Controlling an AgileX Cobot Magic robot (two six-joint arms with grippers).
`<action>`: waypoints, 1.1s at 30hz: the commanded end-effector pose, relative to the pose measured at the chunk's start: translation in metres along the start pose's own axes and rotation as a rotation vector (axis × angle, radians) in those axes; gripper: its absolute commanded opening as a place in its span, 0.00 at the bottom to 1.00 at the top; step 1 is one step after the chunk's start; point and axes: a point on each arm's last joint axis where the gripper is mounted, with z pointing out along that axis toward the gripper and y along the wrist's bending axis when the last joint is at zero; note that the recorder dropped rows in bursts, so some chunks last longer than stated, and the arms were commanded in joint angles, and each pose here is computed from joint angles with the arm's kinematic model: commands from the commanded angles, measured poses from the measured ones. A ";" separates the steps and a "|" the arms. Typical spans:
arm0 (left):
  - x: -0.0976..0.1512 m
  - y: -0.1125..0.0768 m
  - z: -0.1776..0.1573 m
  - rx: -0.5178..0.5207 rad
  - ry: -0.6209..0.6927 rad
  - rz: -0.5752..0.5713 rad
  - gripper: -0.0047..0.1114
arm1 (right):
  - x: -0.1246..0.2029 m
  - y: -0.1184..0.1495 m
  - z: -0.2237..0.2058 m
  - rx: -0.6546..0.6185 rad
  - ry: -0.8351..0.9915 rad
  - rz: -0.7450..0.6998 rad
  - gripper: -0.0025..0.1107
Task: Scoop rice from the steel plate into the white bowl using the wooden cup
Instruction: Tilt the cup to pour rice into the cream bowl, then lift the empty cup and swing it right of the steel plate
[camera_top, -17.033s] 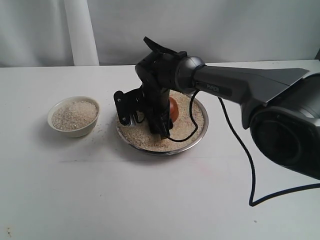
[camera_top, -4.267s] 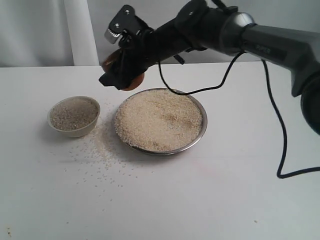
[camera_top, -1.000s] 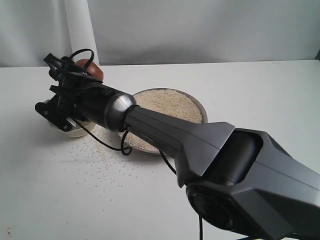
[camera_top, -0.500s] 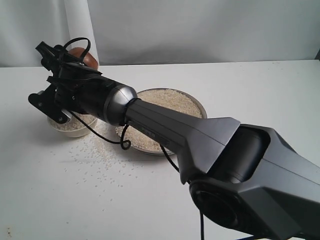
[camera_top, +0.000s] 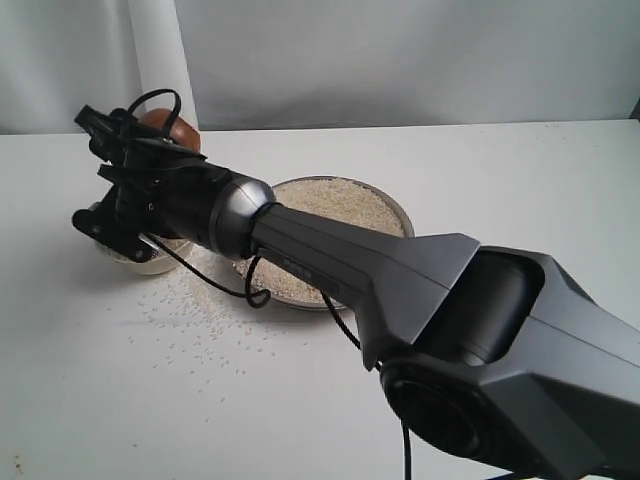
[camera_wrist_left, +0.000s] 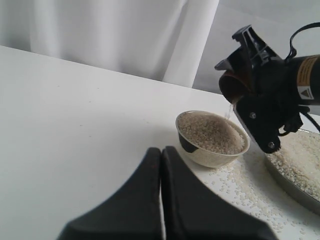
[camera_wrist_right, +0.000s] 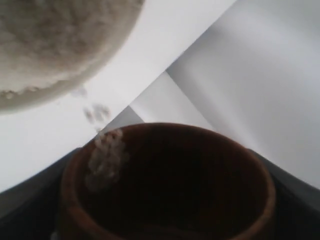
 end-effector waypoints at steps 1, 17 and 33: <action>-0.003 -0.001 -0.001 0.009 -0.017 -0.005 0.04 | 0.008 -0.002 -0.003 0.012 0.049 -0.095 0.02; -0.003 -0.001 -0.001 0.009 -0.017 -0.005 0.04 | 0.024 -0.021 -0.023 0.037 -0.002 0.168 0.02; -0.003 -0.001 -0.001 0.009 -0.017 -0.005 0.04 | 0.118 -0.028 -0.076 -0.232 -0.088 1.244 0.02</action>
